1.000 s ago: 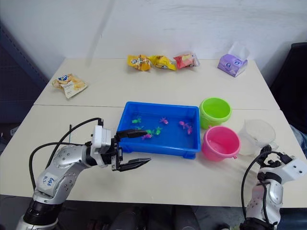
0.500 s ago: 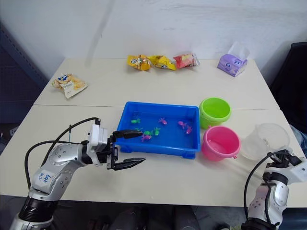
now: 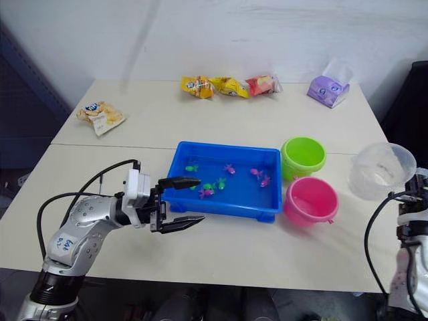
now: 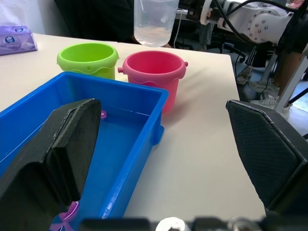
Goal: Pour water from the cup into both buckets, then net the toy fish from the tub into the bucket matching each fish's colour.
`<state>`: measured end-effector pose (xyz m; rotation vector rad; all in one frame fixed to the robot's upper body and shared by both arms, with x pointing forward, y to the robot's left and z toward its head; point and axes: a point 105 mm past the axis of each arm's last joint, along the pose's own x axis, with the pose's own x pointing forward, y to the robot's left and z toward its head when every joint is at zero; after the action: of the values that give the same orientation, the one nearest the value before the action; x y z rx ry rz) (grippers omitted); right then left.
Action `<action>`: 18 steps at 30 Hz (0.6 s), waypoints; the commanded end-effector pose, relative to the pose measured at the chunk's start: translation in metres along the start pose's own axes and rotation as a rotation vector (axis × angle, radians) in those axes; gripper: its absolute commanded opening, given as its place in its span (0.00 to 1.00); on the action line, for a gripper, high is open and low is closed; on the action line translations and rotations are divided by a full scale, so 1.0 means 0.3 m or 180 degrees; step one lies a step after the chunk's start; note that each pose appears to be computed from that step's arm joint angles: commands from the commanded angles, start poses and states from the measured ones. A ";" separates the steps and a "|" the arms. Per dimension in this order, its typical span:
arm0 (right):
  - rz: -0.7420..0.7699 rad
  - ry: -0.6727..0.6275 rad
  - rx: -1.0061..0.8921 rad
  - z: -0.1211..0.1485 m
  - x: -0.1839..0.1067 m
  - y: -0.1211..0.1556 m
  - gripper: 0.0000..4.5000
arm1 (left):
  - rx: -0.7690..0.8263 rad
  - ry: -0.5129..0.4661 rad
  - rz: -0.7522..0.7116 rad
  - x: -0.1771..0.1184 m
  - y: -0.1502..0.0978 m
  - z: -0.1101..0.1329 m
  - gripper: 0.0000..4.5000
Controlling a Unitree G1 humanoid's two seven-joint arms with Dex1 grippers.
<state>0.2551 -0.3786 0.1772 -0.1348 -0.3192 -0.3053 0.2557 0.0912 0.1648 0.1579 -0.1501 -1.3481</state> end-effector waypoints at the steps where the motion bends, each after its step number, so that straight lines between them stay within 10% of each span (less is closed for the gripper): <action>1: 0.0251 -0.0255 -0.0497 0.127 0.018 0.020 0.01 | 0.0022 -0.0104 -0.0122 0.014 -0.005 0.030 1.00; 18: 0.0863 -0.0253 -0.1615 0.191 0.029 0.122 0.01 | 0.0015 -0.0301 -0.0428 0.074 -0.009 0.053 1.00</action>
<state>0.2616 -0.3449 0.2108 -0.6130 -0.2208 -0.1252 0.2575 0.0696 0.1695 0.1105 -0.1657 -1.4700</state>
